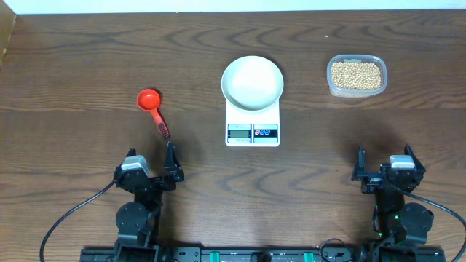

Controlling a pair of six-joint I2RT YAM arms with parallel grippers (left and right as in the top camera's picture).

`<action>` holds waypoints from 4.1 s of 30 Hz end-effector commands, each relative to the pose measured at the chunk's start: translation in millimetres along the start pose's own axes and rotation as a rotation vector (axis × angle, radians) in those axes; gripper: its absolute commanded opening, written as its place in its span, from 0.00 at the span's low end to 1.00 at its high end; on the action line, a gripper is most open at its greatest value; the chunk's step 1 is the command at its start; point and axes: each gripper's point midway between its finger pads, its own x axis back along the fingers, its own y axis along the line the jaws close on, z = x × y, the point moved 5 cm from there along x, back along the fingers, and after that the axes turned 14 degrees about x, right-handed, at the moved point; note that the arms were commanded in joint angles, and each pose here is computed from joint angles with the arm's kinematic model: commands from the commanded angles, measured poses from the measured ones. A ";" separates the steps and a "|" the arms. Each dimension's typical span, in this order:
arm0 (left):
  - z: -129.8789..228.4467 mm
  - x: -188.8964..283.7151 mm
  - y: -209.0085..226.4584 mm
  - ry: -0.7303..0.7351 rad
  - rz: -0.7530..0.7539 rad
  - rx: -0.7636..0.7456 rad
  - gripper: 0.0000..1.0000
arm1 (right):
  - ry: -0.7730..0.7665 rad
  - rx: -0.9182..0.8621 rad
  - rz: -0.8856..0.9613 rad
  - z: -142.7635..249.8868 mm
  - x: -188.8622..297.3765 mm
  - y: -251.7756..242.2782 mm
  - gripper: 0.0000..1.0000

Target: Scoop item into bowl and weigh 50g on scale

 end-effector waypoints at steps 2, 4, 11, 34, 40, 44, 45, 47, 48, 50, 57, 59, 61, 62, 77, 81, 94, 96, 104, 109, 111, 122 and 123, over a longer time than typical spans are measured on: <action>5.2 -0.4 2.2 0.058 -0.022 -0.013 0.96 | 0.003 -0.006 -0.008 2.3 -0.6 2.0 0.99; -0.9 -1.0 -1.0 0.068 -0.028 -0.015 0.96 | 0.004 -0.006 -0.008 2.4 -0.6 2.0 0.99; -26.6 -17.3 -16.8 0.166 -0.079 -0.044 0.96 | 0.004 -0.006 -0.008 2.4 -0.6 2.0 0.99; -90.3 -233.5 25.6 0.718 -0.343 0.118 0.96 | 0.004 -0.006 -0.008 2.4 -0.6 2.0 0.99; -62.3 -245.4 64.4 0.769 -0.426 0.145 0.96 | 0.004 -0.006 -0.008 2.4 -0.6 2.0 0.99; -38.2 -240.6 86.4 0.855 -0.482 0.170 0.87 | 0.003 -0.006 -0.008 2.3 -0.6 2.0 0.99; -34.1 -239.1 90.2 0.873 -0.490 0.171 0.81 | 0.004 -0.006 -0.008 2.4 -0.6 2.0 0.99; -25.2 -236.4 93.8 0.920 -0.476 0.165 0.74 | 0.004 -0.006 -0.008 2.4 -0.6 2.0 0.99; -22.0 -235.3 93.9 0.939 -0.464 0.163 0.71 | 0.004 -0.006 -0.008 2.4 -0.6 2.0 0.99; -13.3 -233.9 90.8 0.978 -0.414 0.161 0.70 | 0.003 -0.006 -0.008 2.3 -0.6 2.0 0.99; 26.8 -238.8 97.2 1.075 -0.375 0.120 0.65 | 0.003 -0.006 -0.008 2.3 -0.6 2.0 0.99; 34.7 -238.9 102.0 1.092 -0.384 0.127 0.63 | 0.003 -0.006 -0.008 2.3 -0.6 2.0 0.99; 42.0 -238.0 108.7 1.108 -0.407 0.126 0.61 | 0.004 -0.006 -0.008 2.4 -0.6 2.0 0.99; 43.7 -237.7 110.3 1.112 -0.411 0.126 0.61 | 0.003 -0.006 -0.008 2.3 -0.6 2.0 0.99; 22.7 -244.7 97.8 1.036 -0.424 0.224 0.07 | 0.004 -0.006 -0.008 2.4 -0.6 2.0 0.99; -26.8 -249.5 56.7 0.919 -0.276 0.326 0.07 | 0.003 -0.006 -0.008 2.3 -0.6 2.0 0.99; -124.7 -212.3 -87.8 0.698 -0.207 1.057 0.07 | 0.004 -0.006 -0.008 2.4 -0.6 2.0 0.99; -111.6 -208.4 -115.2 0.754 -0.209 1.121 0.07 | 0.004 -0.006 -0.008 2.4 -0.6 2.0 0.99; -60.7 -187.3 -196.9 0.877 -0.267 1.200 0.07 | 0.003 -0.006 -0.008 2.3 -0.6 2.0 0.99; -44.6 -174.6 -223.6 0.913 -0.327 1.303 0.07 | 0.004 -0.006 -0.008 2.4 -0.6 2.0 0.99; -41.1 -171.1 -229.5 0.930 -0.323 1.296 0.08 | 0.003 -0.006 -0.008 2.3 -0.6 2.0 0.99; -16.4 -146.1 -234.4 1.032 -0.398 1.183 0.07 | -0.044 -0.009 -0.085 -4.6 -0.1 11.0 0.99; -15.8 -145.4 -234.3 1.035 -0.400 1.179 0.07 | -0.055 -0.033 -0.124 -5.9 0.5 15.6 0.99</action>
